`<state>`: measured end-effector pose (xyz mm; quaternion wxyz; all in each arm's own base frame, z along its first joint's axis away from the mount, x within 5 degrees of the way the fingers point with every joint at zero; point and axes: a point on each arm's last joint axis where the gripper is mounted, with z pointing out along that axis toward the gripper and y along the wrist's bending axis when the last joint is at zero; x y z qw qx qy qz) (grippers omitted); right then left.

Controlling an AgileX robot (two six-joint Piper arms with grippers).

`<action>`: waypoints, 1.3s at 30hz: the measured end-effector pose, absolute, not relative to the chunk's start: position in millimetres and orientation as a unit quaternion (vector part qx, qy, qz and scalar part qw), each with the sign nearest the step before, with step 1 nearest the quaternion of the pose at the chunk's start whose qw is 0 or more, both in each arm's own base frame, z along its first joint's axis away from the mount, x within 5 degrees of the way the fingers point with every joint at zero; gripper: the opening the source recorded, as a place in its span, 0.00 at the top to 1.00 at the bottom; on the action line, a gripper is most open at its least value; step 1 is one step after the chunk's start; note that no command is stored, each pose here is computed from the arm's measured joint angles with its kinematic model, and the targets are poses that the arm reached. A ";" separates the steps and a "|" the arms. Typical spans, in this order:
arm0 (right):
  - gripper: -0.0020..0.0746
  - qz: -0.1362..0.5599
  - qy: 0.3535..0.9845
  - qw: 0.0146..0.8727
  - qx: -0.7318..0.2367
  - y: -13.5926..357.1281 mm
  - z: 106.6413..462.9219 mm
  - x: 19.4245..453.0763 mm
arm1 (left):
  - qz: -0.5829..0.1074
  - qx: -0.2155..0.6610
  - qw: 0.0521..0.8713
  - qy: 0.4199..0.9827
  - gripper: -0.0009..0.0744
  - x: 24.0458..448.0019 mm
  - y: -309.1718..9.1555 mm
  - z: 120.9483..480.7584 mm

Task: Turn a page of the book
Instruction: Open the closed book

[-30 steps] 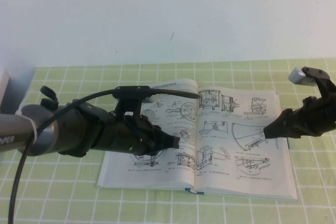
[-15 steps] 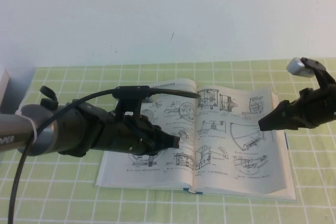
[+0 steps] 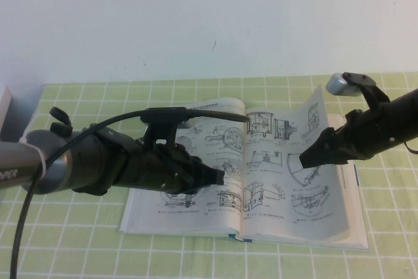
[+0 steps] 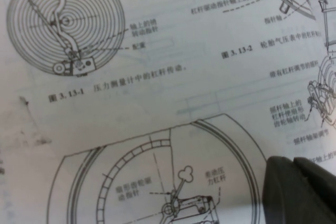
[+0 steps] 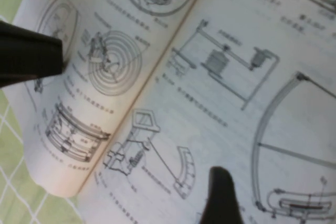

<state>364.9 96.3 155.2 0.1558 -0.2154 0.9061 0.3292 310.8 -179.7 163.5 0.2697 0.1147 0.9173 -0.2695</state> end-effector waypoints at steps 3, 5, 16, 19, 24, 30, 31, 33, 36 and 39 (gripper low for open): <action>0.36 0.327 0.905 0.158 -0.222 103.9 159.7 367.2 | -0.271 0.115 0.269 0.917 0.99 310.6 -180.0 163.5; 0.36 0.331 0.902 0.163 -0.224 108.4 165.9 370.8 | -0.271 0.117 0.268 0.917 0.99 310.4 -180.1 163.5; 0.36 0.381 0.883 0.167 -0.216 117.8 188.8 378.4 | -0.283 0.119 0.262 0.915 0.99 309.0 -181.9 164.1; 0.36 0.379 0.885 0.162 -0.218 117.5 187.5 377.9 | -0.299 0.127 0.251 0.912 0.99 306.2 -184.5 164.8; 0.36 0.413 0.873 0.166 -0.200 121.8 192.6 378.2 | -0.332 0.159 0.253 0.895 0.99 297.3 -191.3 181.3; 0.36 0.453 0.852 0.184 -0.184 126.6 200.0 380.2 | -0.346 0.211 0.288 0.868 0.99 279.2 -203.4 215.1; 0.36 0.455 0.852 0.185 -0.183 126.8 200.4 380.4 | -0.349 0.224 0.293 0.862 0.99 274.0 -207.3 220.8; 0.36 0.456 0.851 0.185 -0.182 126.8 200.5 380.5 | -0.348 0.254 0.302 0.850 0.99 263.0 -215.9 230.2; 0.36 0.456 0.851 0.186 -0.182 126.9 200.6 380.6 | -0.343 0.305 0.318 0.829 0.99 240.5 -234.4 243.2; 0.36 0.456 0.851 0.186 -0.181 126.8 200.6 380.7 | -0.339 0.343 0.343 0.806 0.99 216.3 -252.4 257.1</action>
